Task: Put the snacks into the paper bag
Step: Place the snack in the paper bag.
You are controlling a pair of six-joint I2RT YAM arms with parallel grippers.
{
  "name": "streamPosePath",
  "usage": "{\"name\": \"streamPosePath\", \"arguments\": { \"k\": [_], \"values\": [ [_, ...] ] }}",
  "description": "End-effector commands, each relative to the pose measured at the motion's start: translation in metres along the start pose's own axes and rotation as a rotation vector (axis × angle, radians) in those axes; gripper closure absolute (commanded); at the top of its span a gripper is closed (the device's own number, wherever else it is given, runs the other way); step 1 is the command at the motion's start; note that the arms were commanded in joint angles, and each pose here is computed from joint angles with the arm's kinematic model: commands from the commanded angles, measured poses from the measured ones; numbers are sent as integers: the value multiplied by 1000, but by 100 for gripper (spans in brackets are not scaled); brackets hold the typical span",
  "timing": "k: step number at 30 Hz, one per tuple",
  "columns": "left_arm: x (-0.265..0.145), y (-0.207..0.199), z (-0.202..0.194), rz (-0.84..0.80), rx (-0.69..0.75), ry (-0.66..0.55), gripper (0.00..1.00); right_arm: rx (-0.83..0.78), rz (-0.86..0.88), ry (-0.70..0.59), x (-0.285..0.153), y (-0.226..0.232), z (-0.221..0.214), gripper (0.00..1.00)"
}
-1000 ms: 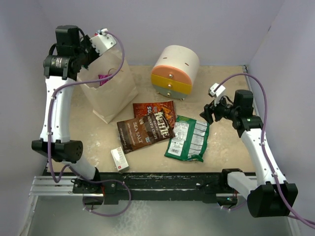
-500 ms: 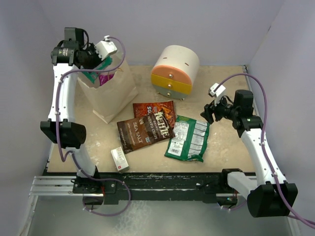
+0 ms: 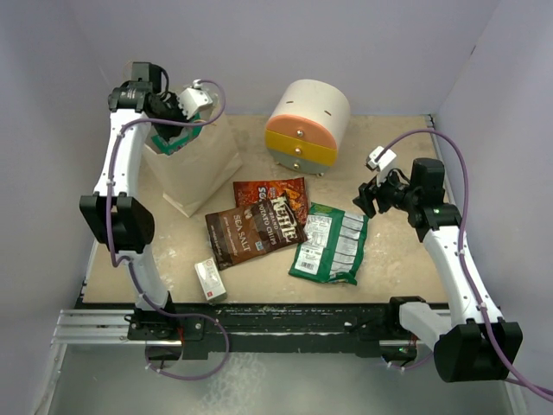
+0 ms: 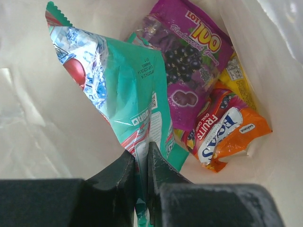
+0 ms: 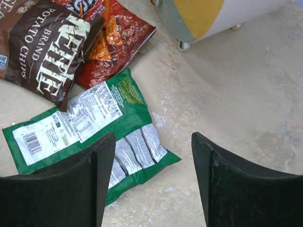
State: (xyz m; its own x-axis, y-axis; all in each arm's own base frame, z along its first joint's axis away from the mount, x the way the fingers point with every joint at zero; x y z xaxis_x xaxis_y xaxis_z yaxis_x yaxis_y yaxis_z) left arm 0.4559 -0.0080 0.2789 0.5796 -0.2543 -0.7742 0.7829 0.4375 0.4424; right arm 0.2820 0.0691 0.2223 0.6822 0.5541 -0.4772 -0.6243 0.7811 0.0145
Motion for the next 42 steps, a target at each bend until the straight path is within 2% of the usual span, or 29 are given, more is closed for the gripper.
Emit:
{"name": "streamPosePath", "arguments": {
  "k": [1, 7, 18, 28, 32, 37, 41, 42],
  "values": [
    [3, 8, 1, 35, 2, -24, 85, -26, -20, -26, 1, -6, 5, 32],
    [13, -4, -7, -2, -26, -5, 78, -27, -27, -26, 1, -8, 5, 32],
    [-11, 8, 1, 93, -43, -21, 32, -29, -31, -29, 2, -9, 4, 32],
    [-55, 25, 23, 243, -51, -101, 24, -24, -33, 0, 5, -12, -3, 31],
    [-82, 35, 30, 356, -75, -130, 14, -26, -19, 90, 9, -17, -13, 30],
    [-118, 42, 40, 496, -129, -192, 2, 2, 7, 267, 20, -25, -43, 29],
    [-144, 34, 50, 535, -177, -274, 1, 46, 25, 386, 30, -28, -71, 26],
    [-146, 29, 52, 520, -187, -294, 1, 40, 20, 386, 31, -32, -66, 25]
  ]
}}
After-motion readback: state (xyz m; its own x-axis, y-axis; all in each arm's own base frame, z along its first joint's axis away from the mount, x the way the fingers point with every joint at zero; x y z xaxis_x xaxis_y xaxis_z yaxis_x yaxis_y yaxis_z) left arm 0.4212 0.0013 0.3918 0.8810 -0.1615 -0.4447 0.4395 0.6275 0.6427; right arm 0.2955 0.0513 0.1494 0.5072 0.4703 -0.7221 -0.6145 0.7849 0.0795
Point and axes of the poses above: each gripper's point midway between its finger pads, its own x axis out along the fingers, its own y axis along the line the jaws close on, z = x × y, the point moved 3 cm from there along -x, back along the fingers, and after that the axes turned 8 degrees about x, right-handed, at the moved point
